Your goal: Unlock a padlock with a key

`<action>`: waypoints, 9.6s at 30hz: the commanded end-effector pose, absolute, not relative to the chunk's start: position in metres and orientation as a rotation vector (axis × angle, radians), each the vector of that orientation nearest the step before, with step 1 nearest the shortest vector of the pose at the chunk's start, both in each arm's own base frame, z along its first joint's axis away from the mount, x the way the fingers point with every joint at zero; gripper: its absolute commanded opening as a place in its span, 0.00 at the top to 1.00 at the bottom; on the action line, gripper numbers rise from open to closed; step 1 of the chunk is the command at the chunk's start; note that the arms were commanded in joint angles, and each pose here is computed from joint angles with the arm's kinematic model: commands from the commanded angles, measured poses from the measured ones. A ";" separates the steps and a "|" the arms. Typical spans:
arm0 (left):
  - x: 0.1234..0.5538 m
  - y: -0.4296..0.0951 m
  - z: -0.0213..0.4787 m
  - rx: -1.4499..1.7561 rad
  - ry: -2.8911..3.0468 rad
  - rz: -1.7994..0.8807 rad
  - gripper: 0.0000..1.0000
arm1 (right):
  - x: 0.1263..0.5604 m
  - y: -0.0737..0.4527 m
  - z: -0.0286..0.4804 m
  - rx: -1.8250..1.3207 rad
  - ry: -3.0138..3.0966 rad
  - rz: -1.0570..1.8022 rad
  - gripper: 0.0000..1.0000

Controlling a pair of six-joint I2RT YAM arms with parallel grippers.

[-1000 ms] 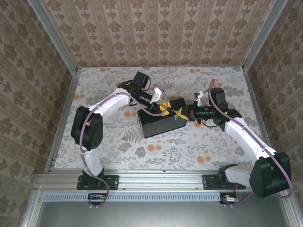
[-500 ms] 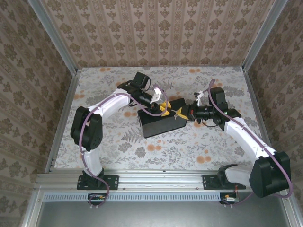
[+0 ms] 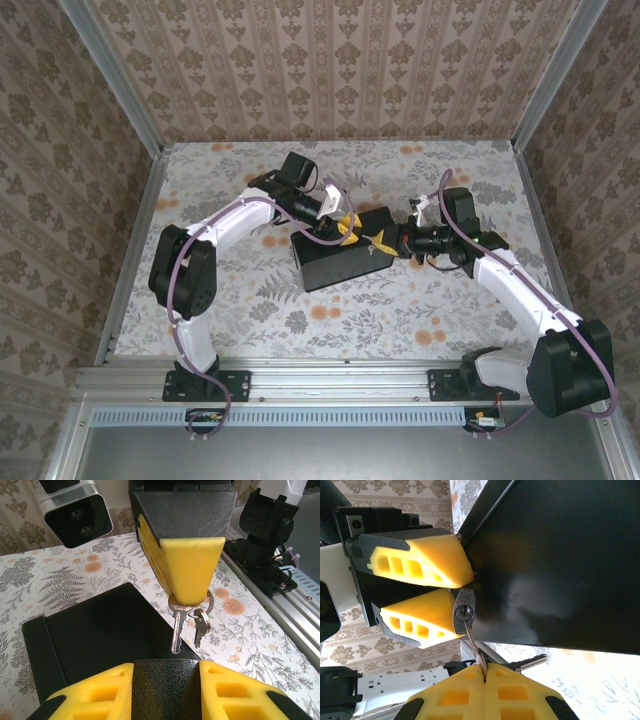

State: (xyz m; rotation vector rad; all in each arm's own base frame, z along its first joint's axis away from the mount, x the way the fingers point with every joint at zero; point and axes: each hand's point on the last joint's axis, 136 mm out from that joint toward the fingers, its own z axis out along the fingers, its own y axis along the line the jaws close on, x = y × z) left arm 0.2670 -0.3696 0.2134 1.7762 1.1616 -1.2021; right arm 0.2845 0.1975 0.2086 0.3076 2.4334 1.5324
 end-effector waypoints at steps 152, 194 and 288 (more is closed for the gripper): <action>0.243 -0.349 0.247 1.849 0.803 -1.158 0.76 | 0.271 0.231 0.211 -0.045 2.519 1.866 1.00; 0.236 -0.347 0.251 1.846 0.785 -1.172 0.78 | 0.278 0.227 0.195 0.047 2.588 1.778 1.00; 0.273 -0.364 0.234 1.804 1.026 -1.087 0.78 | 0.302 0.214 0.211 0.185 2.477 1.586 1.00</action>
